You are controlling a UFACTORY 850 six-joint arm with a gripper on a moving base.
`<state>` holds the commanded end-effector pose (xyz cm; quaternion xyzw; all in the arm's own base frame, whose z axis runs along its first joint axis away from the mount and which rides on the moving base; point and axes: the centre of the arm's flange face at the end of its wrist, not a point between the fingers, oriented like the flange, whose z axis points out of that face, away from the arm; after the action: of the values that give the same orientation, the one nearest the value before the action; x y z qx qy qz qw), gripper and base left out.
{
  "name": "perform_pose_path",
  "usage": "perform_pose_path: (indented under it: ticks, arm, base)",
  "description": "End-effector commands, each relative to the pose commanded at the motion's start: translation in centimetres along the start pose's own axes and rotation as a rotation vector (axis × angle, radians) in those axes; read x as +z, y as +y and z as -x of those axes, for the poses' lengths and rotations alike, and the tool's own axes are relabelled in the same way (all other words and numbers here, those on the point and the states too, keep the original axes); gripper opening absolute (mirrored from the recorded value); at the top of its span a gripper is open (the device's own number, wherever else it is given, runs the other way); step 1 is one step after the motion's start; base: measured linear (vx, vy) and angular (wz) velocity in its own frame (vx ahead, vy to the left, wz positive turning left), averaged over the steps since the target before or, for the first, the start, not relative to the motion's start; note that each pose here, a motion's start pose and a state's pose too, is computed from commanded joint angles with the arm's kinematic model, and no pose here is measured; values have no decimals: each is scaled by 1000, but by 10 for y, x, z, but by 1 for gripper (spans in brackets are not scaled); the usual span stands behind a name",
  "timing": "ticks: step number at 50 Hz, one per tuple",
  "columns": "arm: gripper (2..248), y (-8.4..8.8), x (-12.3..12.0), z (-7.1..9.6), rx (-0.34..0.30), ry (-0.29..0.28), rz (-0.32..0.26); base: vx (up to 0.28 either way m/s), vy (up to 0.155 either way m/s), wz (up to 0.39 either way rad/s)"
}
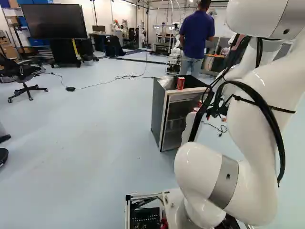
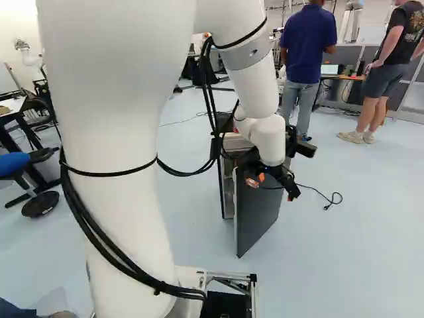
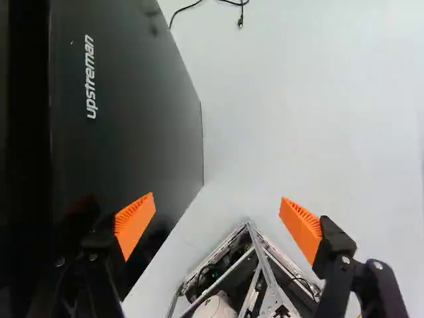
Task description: Grab a drink from the fridge
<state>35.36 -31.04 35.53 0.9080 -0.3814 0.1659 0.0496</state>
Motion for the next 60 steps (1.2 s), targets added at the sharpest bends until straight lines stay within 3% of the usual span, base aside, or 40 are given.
perform_pose_path:
  ticks: [60]
  arm:
    - [247,-76,-27,56,-173,205,-82]
  base:
    - [0,0,0]
